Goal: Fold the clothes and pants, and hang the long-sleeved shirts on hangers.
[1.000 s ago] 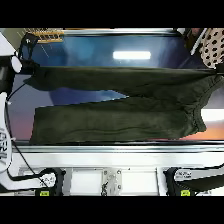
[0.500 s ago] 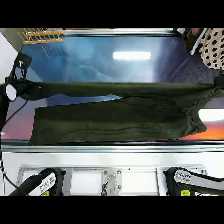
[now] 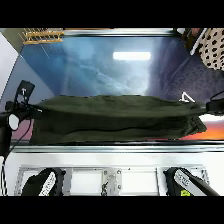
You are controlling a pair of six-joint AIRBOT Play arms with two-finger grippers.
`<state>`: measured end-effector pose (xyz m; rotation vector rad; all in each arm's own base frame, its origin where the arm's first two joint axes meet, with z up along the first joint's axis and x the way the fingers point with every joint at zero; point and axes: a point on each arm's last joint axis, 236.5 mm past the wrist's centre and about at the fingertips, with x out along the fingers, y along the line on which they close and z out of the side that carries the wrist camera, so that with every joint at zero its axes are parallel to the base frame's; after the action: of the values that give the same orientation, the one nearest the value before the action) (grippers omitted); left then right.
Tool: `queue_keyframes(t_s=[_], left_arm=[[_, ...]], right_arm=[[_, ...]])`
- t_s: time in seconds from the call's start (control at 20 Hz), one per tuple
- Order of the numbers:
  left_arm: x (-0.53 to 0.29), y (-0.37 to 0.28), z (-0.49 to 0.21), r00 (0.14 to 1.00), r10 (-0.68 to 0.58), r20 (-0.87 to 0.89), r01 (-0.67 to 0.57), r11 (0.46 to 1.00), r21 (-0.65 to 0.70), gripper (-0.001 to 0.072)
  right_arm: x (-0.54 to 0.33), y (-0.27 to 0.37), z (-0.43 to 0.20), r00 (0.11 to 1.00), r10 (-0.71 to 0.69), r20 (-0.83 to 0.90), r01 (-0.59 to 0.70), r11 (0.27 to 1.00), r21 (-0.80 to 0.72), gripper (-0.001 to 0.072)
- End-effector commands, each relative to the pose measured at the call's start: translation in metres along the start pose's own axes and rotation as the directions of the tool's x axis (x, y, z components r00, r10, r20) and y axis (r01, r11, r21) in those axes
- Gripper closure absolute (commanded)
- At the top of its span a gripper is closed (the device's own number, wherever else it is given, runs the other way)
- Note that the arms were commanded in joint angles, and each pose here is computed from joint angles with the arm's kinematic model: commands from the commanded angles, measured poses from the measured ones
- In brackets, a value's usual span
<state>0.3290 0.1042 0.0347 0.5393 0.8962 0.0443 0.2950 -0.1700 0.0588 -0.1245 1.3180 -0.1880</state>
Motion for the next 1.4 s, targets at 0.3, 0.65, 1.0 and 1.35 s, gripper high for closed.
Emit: queue_keyframes(t_s=[0.3,0.65,1.0,1.35], left_arm=[[-0.010,-0.052,-0.078,0.997,-0.040,-0.071,0.044,0.997,0.057,0.0700],[-0.002,-0.085,-0.130,0.940,-0.172,-0.294,0.224,0.962,0.154,0.0701],[-0.005,-0.096,-0.148,0.886,-0.235,-0.399,0.293,0.952,0.089,0.0169],[-0.033,-0.015,-0.045,0.958,-0.135,-0.252,0.091,0.980,-0.177,0.0168]], right_arm=[[0.032,0.012,-0.067,0.986,-0.018,-0.163,0.012,0.999,-0.040,0.0664],[0.035,0.007,-0.074,0.981,-0.043,-0.189,0.033,0.998,-0.055,0.0662],[0.033,0.002,-0.080,0.975,-0.064,-0.214,0.053,0.997,-0.058,0.0212],[-0.028,-0.054,-0.022,0.952,-0.298,0.069,0.280,0.941,0.190,0.0178]])
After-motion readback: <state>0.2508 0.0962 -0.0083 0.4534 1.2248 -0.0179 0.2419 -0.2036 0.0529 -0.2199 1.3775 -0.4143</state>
